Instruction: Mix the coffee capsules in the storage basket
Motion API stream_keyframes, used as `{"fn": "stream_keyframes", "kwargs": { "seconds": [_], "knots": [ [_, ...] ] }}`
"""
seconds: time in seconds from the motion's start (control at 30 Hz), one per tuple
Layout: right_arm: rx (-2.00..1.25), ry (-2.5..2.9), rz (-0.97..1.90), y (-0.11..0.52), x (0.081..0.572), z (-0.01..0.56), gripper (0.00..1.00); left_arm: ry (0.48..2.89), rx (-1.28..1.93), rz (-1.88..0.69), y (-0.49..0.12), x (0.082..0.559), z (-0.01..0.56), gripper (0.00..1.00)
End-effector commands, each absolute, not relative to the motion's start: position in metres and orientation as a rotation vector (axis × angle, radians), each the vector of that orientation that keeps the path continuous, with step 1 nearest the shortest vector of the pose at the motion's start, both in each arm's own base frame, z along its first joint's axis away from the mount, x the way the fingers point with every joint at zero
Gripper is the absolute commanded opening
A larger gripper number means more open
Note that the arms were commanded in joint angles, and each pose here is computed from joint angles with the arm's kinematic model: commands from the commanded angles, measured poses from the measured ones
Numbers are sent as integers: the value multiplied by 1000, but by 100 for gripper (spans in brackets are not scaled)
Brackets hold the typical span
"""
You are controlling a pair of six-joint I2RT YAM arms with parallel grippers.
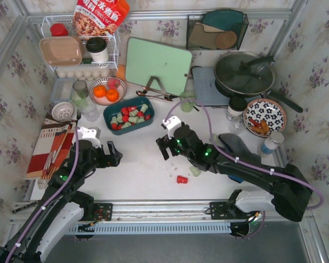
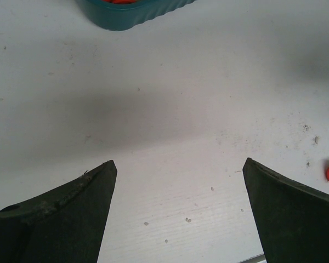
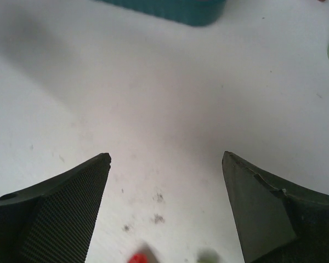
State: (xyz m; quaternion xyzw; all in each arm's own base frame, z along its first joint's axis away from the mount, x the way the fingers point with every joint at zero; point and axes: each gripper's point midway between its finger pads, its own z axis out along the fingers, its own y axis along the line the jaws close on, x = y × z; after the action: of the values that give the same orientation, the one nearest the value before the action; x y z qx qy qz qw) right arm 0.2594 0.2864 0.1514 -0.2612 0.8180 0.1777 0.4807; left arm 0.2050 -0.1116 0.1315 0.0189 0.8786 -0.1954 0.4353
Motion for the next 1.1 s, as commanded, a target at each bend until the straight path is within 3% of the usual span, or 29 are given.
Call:
{"fn": "stream_keyframes", "kwargs": {
  "seconds": [0.0,0.47,1.07],
  "knots": [
    [-941,1933,400,277,227,142,91,2182,44,-489,-112,206,132,100],
    [-1607,1897,312,249,169,64,88,2181,49,-500,-113,204,133,100],
    [-1803,2040,290,223,142,31,82,2169,56,-529,-116,202,137,100]
  ]
}}
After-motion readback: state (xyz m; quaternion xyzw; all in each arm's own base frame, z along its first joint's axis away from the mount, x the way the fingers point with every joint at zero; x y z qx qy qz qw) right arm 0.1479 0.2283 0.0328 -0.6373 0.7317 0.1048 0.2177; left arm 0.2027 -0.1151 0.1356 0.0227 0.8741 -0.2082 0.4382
